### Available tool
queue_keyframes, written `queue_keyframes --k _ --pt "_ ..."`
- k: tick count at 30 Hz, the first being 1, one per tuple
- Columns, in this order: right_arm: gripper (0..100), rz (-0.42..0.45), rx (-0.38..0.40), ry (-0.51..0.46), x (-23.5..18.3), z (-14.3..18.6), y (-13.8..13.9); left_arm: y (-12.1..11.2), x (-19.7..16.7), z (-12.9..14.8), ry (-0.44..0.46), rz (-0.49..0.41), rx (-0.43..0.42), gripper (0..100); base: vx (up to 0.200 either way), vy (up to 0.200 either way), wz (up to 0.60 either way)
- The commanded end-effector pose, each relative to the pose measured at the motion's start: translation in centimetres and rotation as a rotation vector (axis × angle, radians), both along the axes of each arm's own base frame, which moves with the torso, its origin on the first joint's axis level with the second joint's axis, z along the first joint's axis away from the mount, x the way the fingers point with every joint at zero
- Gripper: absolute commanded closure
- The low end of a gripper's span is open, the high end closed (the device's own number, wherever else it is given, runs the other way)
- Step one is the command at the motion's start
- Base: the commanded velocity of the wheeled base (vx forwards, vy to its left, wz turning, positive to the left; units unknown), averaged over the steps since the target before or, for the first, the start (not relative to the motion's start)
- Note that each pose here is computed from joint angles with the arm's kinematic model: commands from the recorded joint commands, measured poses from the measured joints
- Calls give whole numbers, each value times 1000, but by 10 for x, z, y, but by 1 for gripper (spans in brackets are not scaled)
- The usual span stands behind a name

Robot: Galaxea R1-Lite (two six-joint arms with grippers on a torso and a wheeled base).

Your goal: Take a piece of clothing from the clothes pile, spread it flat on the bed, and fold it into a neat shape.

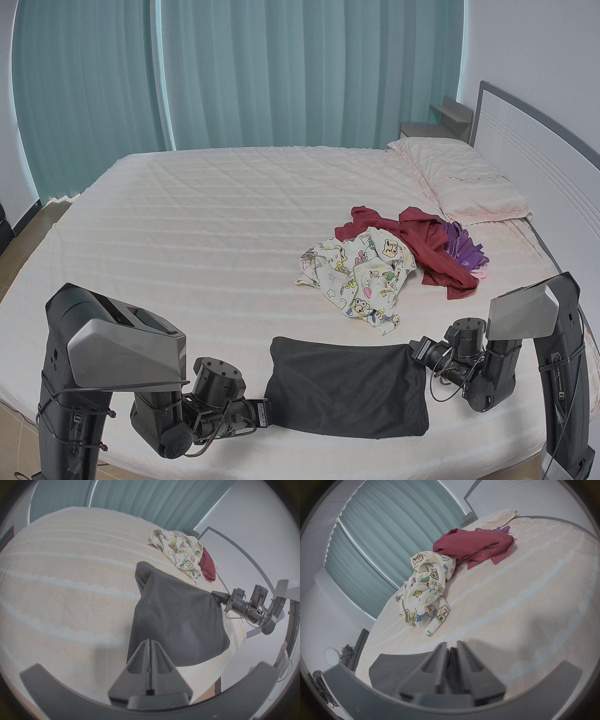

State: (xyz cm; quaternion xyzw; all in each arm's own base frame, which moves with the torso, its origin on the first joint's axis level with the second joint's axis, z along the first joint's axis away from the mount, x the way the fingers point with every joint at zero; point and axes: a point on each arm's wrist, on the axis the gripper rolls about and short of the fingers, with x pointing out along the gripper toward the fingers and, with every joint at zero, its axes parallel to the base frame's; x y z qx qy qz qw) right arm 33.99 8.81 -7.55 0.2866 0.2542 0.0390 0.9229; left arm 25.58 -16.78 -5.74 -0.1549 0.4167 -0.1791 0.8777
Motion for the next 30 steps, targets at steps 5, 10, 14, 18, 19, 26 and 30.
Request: queue_keyframes --k 5,10,14,18,19,26,30 --pt "0 8 -10 7 -6 2 0 -2 13 19 -67 31 -57 100 0 0 0" --pt "0 -39 -24 -26 -3 7 -4 -18 35 29 -145 103 -106 100 0 0 0" --pt "0 -42 -28 -23 -8 11 -3 -36 52 29 -169 134 -125 100 0 0 0" --pt "0 -40 -28 -21 -9 12 -3 -56 56 18 -149 161 -154 100 0 0 0" --pt "0 -41 -26 -22 -9 12 -3 -59 56 16 -146 160 -154 100 0 0 0" --pt "0 -42 -22 -34 -9 13 -3 -60 64 -7 -87 189 -67 100 0 0 0" --pt "0 -39 -21 -48 -12 15 -3 -59 65 -7 -90 205 -56 100 0 0 0"
